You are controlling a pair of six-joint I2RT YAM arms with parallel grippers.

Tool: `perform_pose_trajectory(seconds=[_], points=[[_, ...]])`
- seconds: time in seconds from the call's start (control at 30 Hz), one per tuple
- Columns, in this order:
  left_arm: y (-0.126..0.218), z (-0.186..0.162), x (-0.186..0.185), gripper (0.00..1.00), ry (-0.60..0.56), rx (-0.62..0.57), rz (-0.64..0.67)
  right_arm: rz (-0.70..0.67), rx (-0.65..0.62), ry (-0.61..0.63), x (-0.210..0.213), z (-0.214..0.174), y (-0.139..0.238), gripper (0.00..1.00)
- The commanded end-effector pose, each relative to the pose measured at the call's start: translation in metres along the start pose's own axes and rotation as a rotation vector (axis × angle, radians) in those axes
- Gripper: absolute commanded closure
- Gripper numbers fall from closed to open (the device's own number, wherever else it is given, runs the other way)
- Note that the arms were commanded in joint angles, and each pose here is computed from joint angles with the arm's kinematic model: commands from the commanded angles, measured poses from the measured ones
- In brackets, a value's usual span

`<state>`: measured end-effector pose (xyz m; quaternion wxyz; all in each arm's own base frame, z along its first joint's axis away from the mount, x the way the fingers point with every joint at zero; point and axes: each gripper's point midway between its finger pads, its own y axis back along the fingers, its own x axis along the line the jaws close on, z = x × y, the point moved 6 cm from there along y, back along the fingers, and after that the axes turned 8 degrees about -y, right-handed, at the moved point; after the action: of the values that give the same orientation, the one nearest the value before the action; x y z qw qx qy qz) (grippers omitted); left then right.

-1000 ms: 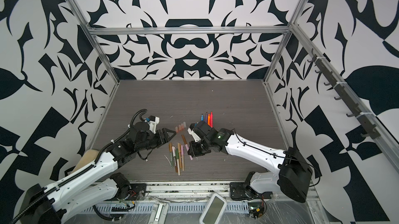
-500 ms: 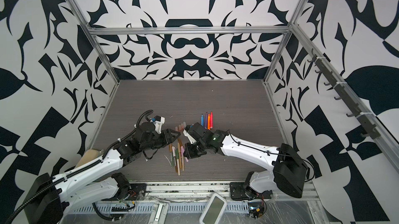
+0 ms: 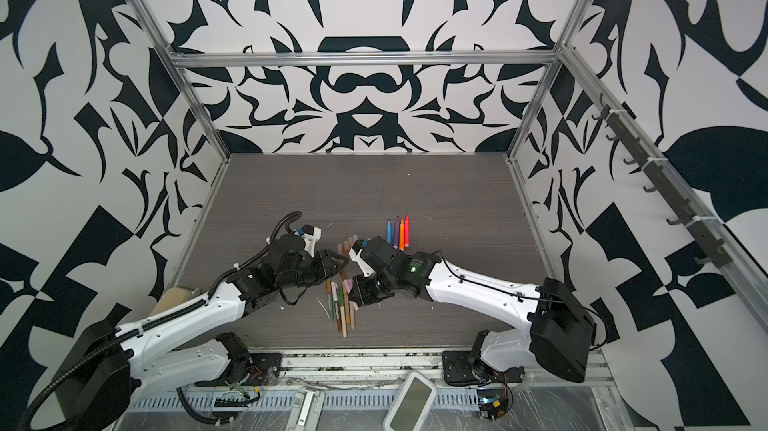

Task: Open the pen caps
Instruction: 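Lift the pink pen toward the left gripper while it closes on the brown cap, then pull the brown cap off with the left gripper, drawing it away from the right gripper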

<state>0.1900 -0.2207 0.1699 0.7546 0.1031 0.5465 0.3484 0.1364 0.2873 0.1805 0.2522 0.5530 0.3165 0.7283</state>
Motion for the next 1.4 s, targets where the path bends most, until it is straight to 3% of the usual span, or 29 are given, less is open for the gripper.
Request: perform_pose_trajectory(seconds=[0.0,0.07,0.2,0.4,0.77,0.83,0.93,1.03,1.17,1.27,1.37], points=[[-0.001,0.0,-0.006,0.8,-0.006,0.006,-0.036,0.039,-0.056,0.042,0.015,0.009,0.01,1.0],[-0.002,0.001,-0.008,0.91,-0.008,0.011,-0.046,0.028,-0.063,0.04,0.014,0.009,0.01,1.0],[-0.001,0.0,-0.009,1.0,-0.009,0.014,-0.052,0.001,-0.085,0.033,0.01,0.01,0.012,1.0],[0.002,0.002,-0.013,1.0,-0.015,0.005,-0.065,-0.003,-0.089,0.014,0.006,0.011,0.007,0.79],[0.008,0.007,-0.023,1.0,-0.01,-0.016,-0.096,0.007,-0.063,-0.008,0.004,0.012,-0.009,0.78],[0.009,0.01,-0.026,1.0,-0.018,-0.028,-0.099,0.008,-0.05,-0.015,0.003,0.011,-0.012,0.82],[0.012,0.019,-0.031,1.0,-0.052,-0.046,-0.08,0.01,-0.048,-0.026,-0.001,0.009,-0.014,1.0],[0.018,0.045,-0.031,1.0,-0.107,-0.082,-0.014,0.016,-0.039,-0.047,-0.006,0.004,-0.017,1.0],[0.041,0.133,-0.021,1.0,-0.19,-0.171,0.15,0.027,-0.025,-0.086,-0.016,-0.006,-0.025,1.0],[0.049,0.187,-0.002,1.0,-0.182,-0.217,0.277,0.031,-0.028,-0.099,-0.021,-0.013,-0.026,1.0],[0.041,0.202,-0.003,1.0,-0.194,-0.186,0.275,0.028,-0.053,-0.108,-0.026,-0.02,-0.019,1.0]])
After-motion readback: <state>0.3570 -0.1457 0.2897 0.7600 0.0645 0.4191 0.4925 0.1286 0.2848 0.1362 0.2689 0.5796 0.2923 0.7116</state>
